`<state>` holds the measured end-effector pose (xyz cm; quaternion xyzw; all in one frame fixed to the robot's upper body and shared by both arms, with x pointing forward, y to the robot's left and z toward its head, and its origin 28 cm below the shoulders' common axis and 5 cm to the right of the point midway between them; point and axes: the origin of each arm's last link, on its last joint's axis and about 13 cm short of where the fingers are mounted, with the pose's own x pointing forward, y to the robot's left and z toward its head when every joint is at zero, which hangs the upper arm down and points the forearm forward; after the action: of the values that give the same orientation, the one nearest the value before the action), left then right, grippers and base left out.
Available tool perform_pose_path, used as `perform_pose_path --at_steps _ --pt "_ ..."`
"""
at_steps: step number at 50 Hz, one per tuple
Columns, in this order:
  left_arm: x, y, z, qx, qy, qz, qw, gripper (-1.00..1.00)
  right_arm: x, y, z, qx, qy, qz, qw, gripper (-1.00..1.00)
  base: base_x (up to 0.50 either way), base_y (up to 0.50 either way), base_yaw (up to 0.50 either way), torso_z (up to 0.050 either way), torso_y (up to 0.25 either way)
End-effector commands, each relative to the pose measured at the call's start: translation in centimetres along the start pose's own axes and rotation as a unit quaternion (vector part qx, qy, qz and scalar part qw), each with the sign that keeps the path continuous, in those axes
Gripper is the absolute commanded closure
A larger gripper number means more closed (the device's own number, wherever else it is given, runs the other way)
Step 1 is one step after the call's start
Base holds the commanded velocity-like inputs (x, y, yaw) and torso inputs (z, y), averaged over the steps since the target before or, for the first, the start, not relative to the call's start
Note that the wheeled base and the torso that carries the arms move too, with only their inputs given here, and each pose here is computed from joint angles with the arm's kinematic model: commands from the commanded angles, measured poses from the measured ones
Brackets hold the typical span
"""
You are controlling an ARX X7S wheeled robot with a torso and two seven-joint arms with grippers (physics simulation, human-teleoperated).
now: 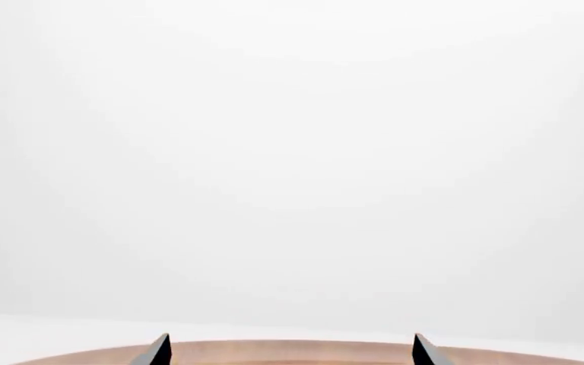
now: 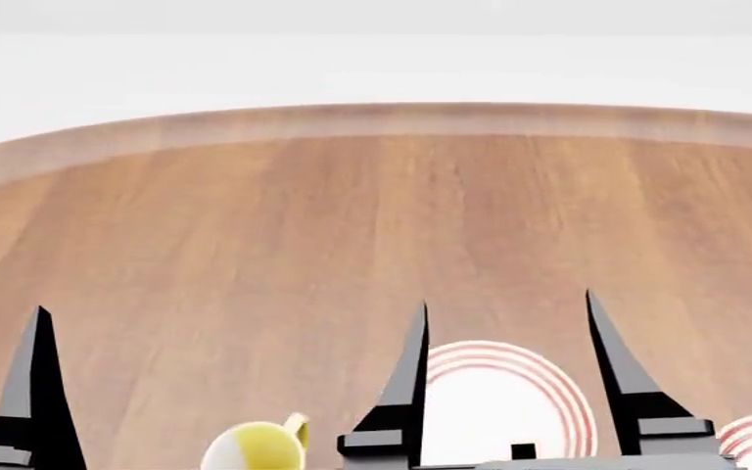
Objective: Put the white mug on the left plate.
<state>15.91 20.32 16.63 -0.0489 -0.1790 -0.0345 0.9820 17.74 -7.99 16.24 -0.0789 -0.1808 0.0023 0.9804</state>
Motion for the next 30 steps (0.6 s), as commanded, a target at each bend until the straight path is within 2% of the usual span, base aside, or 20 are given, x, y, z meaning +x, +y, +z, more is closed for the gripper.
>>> perform_pose_path --at_steps 1,2,12,14,30 --pt "0.02 -0.03 -0.12 0.000 0.001 -0.001 1.000 -1.00 0.03 0.09 -0.11 -0.015 0.008 0.002 1.000 -1.00 0.00 0.38 0.00 0.000 0.000" --pt "-0.08 -0.09 -0.03 0.000 0.001 -0.002 1.000 -1.00 0.05 0.13 0.06 -0.004 -0.006 0.004 1.000 -1.00 0.00 0.00 0.00 0.000 0.000" --pt "-0.05 -0.08 -0.10 0.000 0.001 -0.002 1.000 -1.00 -0.14 0.20 0.05 0.000 -0.020 0.006 1.000 -1.00 0.00 0.00 0.00 0.000 0.000" --pt "-0.09 -0.06 -0.09 0.000 0.001 -0.002 1.000 -1.00 -0.27 0.11 0.25 0.012 -0.031 0.006 0.999 -1.00 0.00 0.00 0.00 0.000 0.000" --pt "-0.06 -0.09 -0.06 0.000 0.001 -0.002 1.000 -1.00 -0.32 0.04 0.35 0.020 -0.035 0.004 0.999 -1.00 0.00 0.00 -0.49 0.000 0.000"
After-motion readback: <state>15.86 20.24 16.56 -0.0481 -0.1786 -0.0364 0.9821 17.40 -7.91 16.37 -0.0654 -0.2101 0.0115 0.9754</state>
